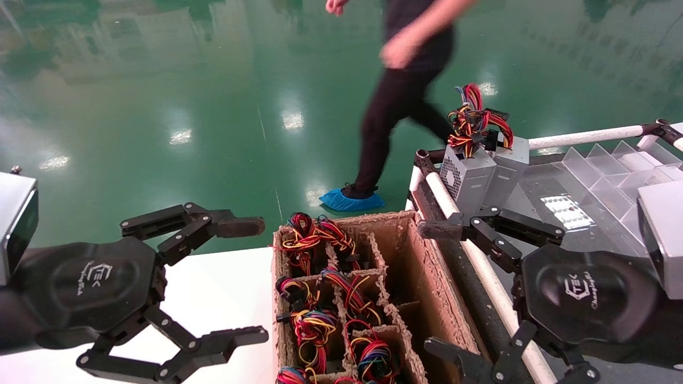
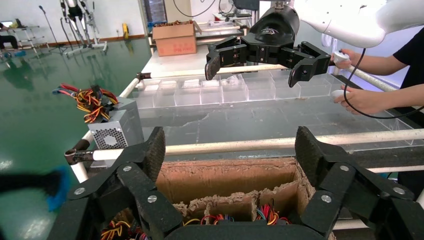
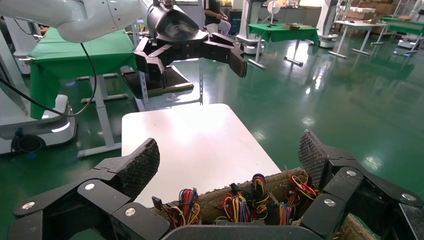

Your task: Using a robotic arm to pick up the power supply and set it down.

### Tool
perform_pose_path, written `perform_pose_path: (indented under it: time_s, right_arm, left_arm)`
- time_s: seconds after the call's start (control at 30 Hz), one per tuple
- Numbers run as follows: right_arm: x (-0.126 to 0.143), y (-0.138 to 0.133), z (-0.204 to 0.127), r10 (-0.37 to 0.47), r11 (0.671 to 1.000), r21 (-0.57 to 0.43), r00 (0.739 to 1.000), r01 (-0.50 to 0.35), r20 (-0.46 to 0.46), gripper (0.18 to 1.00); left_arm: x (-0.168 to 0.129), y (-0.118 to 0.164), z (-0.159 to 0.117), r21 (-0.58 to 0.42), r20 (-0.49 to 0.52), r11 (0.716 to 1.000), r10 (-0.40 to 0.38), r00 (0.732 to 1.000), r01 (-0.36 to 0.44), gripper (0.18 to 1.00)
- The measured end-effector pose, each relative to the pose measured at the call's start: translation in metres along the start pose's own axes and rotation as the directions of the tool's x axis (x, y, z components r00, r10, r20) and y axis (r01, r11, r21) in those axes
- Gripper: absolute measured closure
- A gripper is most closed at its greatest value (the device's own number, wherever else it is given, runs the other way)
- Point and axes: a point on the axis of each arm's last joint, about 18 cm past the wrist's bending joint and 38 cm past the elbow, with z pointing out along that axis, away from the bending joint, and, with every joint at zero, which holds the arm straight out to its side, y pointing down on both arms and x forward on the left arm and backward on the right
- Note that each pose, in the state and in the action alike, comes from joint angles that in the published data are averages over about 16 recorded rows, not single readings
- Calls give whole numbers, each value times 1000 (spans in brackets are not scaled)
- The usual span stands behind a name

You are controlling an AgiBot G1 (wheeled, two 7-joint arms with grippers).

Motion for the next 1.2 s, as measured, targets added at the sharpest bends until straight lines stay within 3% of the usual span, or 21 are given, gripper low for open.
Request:
perform_pose_path:
  time_s: [0.3, 1.2]
  right_arm:
    - [0, 0, 0, 0, 1000, 0, 1000, 0, 0, 178]
    - [0, 0, 0, 0, 1000, 0, 1000, 0, 0, 178]
  left_arm:
    - [0, 0, 0, 0, 0, 1000, 0, 1000, 0, 311]
    - [0, 0, 0, 0, 0, 1000, 0, 1000, 0, 877]
